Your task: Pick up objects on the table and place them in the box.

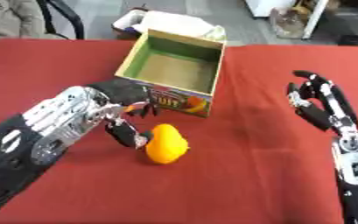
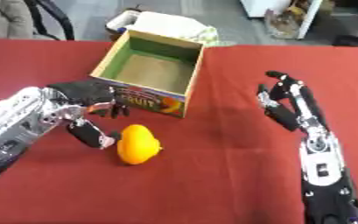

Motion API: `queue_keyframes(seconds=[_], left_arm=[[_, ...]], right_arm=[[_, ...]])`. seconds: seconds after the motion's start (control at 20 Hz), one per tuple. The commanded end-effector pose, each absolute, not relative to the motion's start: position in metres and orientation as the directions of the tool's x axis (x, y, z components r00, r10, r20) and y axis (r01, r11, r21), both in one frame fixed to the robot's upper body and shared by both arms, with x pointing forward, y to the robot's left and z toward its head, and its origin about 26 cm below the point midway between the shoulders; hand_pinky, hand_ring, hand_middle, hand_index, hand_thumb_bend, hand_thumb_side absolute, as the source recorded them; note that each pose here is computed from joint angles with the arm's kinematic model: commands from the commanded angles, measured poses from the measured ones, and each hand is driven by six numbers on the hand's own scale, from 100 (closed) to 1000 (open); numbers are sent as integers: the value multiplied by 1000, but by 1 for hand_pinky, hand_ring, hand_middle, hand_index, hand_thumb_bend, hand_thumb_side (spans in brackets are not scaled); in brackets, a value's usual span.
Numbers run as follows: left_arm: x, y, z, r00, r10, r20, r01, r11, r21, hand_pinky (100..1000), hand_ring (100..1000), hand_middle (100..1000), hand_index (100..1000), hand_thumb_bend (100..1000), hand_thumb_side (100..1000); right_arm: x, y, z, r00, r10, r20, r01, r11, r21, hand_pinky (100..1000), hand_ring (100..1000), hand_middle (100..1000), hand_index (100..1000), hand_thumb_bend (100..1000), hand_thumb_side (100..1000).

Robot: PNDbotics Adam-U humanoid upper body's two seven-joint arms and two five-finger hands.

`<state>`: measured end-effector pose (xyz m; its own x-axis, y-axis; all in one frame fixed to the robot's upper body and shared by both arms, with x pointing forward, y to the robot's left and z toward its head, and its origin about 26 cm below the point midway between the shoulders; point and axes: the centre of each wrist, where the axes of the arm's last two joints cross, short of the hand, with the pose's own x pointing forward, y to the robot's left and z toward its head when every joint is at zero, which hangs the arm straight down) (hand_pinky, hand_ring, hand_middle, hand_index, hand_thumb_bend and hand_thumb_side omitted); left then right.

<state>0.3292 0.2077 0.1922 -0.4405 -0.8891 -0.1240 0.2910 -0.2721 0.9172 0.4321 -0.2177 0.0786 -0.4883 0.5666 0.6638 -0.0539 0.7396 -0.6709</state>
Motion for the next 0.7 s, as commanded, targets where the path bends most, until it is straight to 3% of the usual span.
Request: queue_keyframes(seconds=[0.05,0.7], left_arm=[[333,210,197,-424,-895,-138,233,-255,939,578,551,568,790,164,304],[334,208,200,-492,-861,-126,379,-342,860,654,626,651,819,236,344]], right_arm=[[436,-222,92,-506,581,638,-26,729,-684,593,590,396,875,100,650],[435,-221,91,-505,580,639,-29,729,-684,593,590,396,875,100,651]])
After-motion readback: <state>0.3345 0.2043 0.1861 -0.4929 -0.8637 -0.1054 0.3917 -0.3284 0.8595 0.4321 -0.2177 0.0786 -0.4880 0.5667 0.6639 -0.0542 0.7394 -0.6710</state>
